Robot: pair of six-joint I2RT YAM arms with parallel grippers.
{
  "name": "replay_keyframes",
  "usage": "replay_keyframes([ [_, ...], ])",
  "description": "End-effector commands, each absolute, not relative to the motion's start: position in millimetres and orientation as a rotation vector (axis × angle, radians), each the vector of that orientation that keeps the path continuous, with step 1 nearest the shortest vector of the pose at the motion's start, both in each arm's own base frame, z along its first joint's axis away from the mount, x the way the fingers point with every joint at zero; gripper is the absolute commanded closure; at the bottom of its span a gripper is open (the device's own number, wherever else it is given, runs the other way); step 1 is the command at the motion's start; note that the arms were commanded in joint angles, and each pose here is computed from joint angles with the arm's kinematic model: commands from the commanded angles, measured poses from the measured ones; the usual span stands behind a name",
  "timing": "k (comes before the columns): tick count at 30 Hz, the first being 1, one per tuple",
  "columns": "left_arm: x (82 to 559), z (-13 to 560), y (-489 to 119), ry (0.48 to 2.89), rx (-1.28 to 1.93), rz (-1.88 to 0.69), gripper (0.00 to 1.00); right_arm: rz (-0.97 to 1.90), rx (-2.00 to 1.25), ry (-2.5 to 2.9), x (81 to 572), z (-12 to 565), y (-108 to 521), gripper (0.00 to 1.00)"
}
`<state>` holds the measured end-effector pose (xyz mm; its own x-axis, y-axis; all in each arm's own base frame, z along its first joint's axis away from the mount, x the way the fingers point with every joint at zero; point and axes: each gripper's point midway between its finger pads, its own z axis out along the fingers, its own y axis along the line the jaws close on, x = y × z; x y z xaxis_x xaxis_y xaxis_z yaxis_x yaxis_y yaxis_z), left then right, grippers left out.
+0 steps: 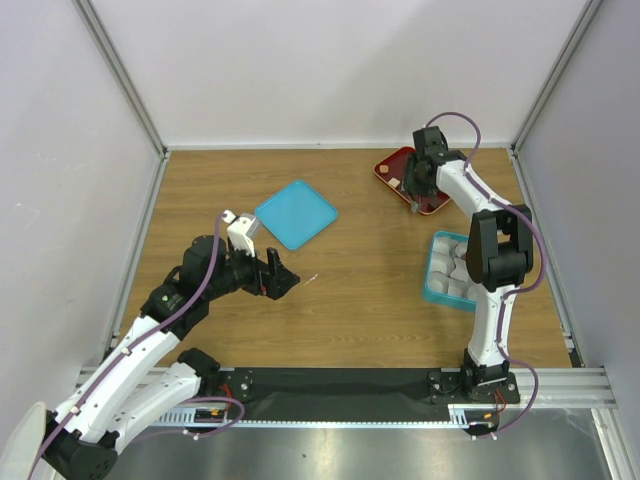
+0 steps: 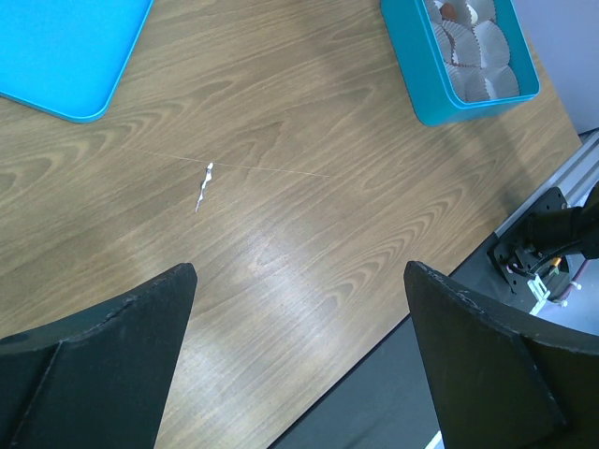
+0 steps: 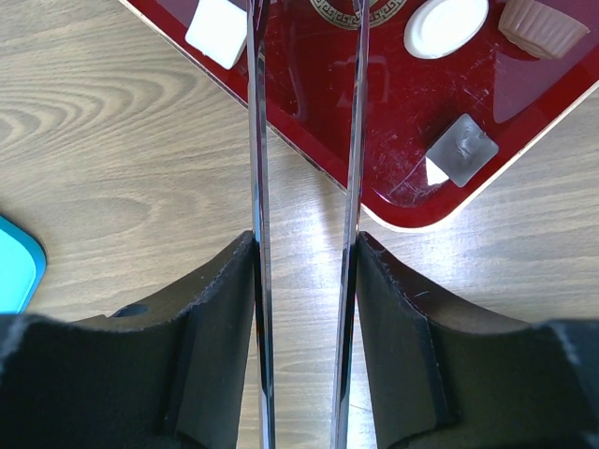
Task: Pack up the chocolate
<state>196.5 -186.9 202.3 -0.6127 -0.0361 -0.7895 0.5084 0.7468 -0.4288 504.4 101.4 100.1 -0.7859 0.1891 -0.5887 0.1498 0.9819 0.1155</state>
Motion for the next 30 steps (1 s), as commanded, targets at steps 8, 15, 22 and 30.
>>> replay_keyframes([
  [8, 200, 208, -185, 2.071, 0.363, -0.801, 0.0, 0.069, 0.235, 2.455, 520, 104, 102, 0.53],
  [15, 201, 207, -186, 2.077, 0.364, -0.801, 0.0, 0.071, 0.227, 2.451, 517, 109, 102, 0.62],
  [22, 201, 207, -186, 2.077, 0.366, -0.804, 0.0, 0.1, 0.205, 2.371, 511, 160, 101, 0.64],
  [30, 200, 208, -187, 2.073, 0.37, -0.811, 0.0, 0.084, 0.212, 2.363, 471, 201, 88, 0.65],
])
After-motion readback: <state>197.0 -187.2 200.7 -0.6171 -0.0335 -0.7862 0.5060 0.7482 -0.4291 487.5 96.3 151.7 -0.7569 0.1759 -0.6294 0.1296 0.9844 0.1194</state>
